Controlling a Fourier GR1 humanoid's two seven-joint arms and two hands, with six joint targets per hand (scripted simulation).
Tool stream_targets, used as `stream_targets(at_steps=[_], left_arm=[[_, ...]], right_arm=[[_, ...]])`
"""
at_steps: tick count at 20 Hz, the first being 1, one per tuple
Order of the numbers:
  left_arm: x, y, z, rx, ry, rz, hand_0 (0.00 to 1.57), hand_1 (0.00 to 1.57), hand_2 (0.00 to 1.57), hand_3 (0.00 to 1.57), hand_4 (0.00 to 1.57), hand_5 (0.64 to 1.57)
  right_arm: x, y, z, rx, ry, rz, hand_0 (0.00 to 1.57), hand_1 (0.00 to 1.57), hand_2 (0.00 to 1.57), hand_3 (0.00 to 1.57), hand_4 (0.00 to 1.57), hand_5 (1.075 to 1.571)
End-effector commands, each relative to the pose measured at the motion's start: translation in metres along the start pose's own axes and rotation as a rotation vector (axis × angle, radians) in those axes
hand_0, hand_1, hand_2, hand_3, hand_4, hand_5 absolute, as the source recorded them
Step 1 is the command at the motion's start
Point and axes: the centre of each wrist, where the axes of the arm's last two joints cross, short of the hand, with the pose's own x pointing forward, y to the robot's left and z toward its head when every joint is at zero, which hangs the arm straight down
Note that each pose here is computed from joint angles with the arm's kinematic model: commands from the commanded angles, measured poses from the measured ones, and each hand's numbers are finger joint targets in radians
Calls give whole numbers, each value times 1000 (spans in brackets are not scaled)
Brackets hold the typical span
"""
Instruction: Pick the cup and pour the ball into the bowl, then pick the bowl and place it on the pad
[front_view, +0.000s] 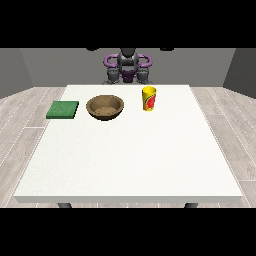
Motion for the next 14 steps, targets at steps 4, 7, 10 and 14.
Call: stream_targets(at_steps=[4, 7, 10, 14], left_arm=[[30, -1, -38, 39, -98, 50, 0, 0, 0, 0, 0, 1569], [31, -9, -34, 18, -86, 44, 0, 0, 0, 0, 0, 1565], [30, -3, -51, 13, -175, 21, 0, 0, 0, 0, 0, 1562], [11, -9, -49, -32, -248, -19, 0, 0, 0, 0, 0, 1547]], right_arm=[[64, 51, -14, 49, -106, -75, 0, 0, 323, 450, 826, 1567], [63, 41, -11, 27, -98, -60, 0, 0, 378, 524, 812, 1564], [61, 52, -25, 28, -143, -33, 0, 0, 194, 455, 802, 1566], [59, 47, -42, -4, -250, 25, 0, 0, 430, 733, 745, 1570]])
